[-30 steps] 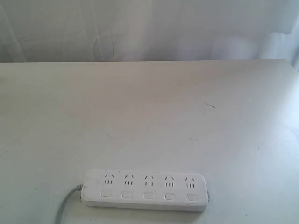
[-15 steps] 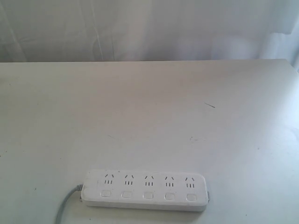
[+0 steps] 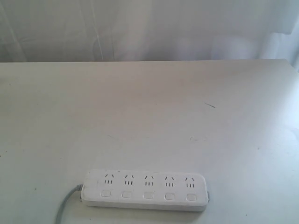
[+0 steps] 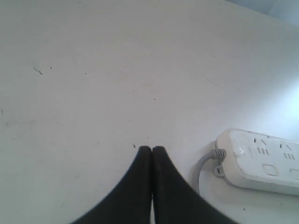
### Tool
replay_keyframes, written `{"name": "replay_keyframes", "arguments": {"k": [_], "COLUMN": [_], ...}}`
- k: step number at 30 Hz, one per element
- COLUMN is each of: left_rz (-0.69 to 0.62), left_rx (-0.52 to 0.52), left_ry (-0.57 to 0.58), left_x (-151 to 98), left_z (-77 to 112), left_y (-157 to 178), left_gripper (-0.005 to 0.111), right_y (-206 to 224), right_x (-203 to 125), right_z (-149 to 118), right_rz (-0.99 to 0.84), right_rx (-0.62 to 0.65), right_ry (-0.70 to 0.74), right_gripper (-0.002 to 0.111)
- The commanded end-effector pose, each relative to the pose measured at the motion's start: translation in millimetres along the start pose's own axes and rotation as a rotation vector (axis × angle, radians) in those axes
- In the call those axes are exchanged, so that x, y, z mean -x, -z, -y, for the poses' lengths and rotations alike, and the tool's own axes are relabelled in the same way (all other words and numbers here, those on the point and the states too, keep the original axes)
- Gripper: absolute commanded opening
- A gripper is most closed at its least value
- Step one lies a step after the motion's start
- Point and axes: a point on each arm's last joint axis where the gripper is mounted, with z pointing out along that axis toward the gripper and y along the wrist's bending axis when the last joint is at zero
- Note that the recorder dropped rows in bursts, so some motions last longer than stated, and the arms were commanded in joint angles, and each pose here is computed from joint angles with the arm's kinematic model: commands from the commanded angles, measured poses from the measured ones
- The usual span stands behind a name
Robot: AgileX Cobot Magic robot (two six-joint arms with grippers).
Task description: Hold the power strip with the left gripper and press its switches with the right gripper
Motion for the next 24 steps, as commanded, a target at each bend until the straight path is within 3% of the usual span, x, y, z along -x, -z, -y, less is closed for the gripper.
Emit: {"name": "replay_keyframes", "arguments": {"k": [1, 8, 14, 17, 24], "left_rz": [-0.012, -0.012, -0.012, -0.012, -0.012], "left_rx": [0.0, 0.0, 0.0, 0.0, 0.0], "left_ry": [0.013, 0.013, 0.013, 0.013, 0.013], "left_x": [-2, -2, -2, -2, -2], "left_z": [-0.3, -0.3, -0.3, -0.3, -0.3], "left_y": [-1, -1, -1, -1, -1], "left_gripper": [0.0, 0.0, 0.0, 0.0, 0.0], "right_y": [0, 1, 1, 1, 1], "right_x": [1, 4, 8, 6, 3], "right_z": [2, 2, 1, 1, -8], "right_rz": [0.021, 0.051, 0.096, 0.072, 0.048], "right_rx": [-0.04, -0.048, -0.048, -0.046, 0.049], "right_ry": [0.012, -0.014, 0.151, 0.162, 0.159], "right_gripper": [0.0, 0.0, 0.0, 0.0, 0.0]}}
